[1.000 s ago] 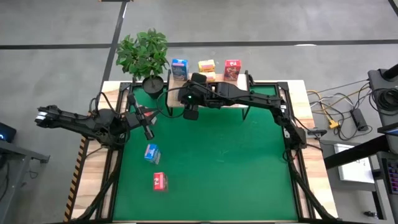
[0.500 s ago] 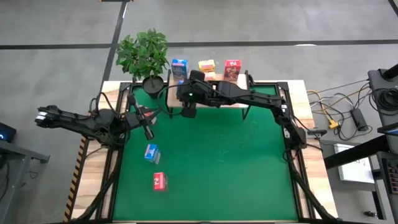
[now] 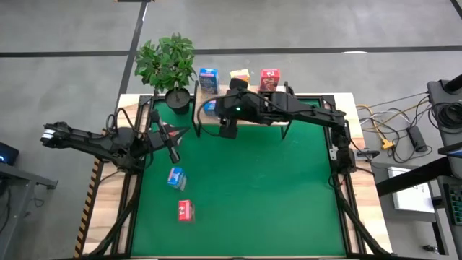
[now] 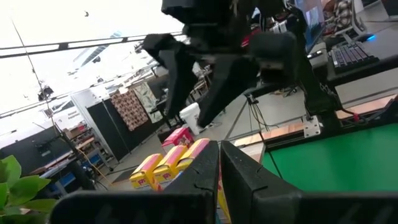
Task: Stack cereal on shelf
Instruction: Put the right blue cereal box on the shelf
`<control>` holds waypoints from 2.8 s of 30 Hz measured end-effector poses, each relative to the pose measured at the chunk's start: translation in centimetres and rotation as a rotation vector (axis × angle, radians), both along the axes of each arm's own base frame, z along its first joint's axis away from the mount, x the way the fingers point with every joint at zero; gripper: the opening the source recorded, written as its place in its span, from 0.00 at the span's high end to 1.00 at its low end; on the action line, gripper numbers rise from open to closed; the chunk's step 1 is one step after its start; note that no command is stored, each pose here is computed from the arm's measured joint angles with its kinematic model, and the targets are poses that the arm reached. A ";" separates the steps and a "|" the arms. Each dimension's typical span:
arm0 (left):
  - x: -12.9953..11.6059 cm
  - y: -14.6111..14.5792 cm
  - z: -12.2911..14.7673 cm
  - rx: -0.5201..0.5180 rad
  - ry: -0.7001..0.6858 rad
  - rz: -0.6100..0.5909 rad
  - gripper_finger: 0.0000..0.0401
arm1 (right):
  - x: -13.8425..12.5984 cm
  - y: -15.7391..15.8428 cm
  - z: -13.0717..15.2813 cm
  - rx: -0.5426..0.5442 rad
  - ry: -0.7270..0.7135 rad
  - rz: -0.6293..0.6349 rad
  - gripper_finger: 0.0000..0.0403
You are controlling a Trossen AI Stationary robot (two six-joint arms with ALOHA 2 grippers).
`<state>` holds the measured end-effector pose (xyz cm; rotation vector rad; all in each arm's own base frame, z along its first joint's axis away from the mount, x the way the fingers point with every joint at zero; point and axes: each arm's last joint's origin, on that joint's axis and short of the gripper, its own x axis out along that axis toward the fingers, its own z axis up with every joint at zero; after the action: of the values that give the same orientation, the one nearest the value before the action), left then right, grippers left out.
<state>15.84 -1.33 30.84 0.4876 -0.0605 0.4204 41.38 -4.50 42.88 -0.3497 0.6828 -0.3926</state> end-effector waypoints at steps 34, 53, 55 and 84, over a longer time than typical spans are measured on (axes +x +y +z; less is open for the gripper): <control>5.6 1.5 0.3 0.000 0.019 0.118 1.00 | -11.6 8.4 -4.8 0.136 -0.045 0.084 0.87; 10.7 8.3 2.1 -0.025 0.286 0.315 1.00 | -16.6 7.7 -10.2 0.108 -0.287 0.232 0.92; 11.0 8.8 2.1 -0.043 0.294 0.305 1.00 | -17.1 7.6 -10.7 0.104 -0.313 0.240 0.92; 11.9 10.8 0.0 -0.134 0.348 0.359 1.00 | -18.1 7.5 -12.4 0.081 -0.384 0.281 0.92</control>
<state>27.78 9.47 30.85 0.4337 0.3942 0.6803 23.28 3.03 30.52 -0.2782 0.2676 -0.1555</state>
